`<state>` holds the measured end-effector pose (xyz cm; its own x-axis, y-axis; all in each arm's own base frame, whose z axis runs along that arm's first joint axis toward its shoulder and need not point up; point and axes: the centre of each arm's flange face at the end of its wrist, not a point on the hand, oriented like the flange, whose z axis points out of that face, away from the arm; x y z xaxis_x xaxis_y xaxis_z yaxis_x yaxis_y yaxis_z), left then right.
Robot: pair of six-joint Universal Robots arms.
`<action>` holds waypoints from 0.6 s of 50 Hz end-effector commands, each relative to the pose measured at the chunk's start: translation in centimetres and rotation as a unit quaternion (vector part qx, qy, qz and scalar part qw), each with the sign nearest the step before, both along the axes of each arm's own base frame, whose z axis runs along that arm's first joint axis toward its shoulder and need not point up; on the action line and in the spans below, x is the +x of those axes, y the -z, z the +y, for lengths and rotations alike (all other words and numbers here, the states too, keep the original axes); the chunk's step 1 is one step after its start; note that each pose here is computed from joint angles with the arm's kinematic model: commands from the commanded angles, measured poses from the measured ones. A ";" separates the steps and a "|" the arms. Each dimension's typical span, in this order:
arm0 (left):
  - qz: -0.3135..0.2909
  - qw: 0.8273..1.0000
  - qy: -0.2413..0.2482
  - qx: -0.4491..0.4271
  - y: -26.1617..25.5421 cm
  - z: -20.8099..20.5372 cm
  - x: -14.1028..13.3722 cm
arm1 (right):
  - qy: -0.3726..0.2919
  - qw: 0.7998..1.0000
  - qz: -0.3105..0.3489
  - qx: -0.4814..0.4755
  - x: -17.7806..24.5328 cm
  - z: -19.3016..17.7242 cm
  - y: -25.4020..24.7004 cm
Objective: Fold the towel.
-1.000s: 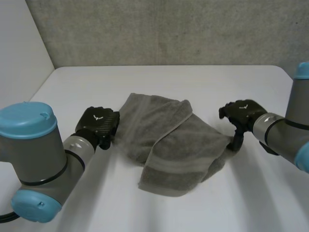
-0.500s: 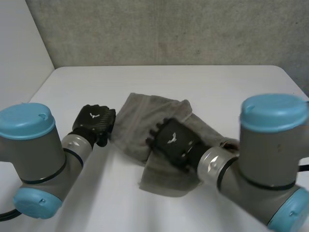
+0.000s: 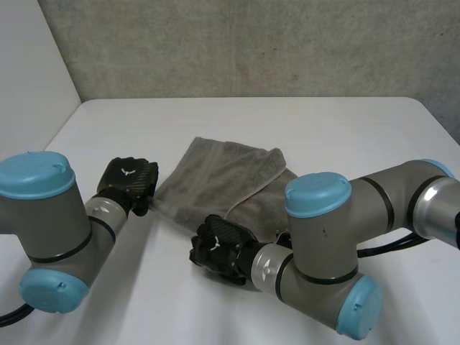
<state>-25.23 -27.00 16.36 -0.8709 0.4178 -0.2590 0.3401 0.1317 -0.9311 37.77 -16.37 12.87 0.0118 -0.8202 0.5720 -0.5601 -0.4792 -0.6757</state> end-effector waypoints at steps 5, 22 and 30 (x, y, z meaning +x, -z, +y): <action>0.001 1.000 0.000 0.000 0.0 0.0 0.0 | -0.002 1.000 0.006 -0.024 0.4 -0.8 0.2; 0.005 1.000 -0.006 -0.012 -1.0 -0.2 0.4 | 0.172 0.968 -0.183 -0.021 -3.9 -6.6 -12.1; 0.020 0.998 -0.027 -0.052 -4.2 -0.7 1.7 | 0.320 0.914 -0.251 -0.004 -11.4 -11.9 -15.0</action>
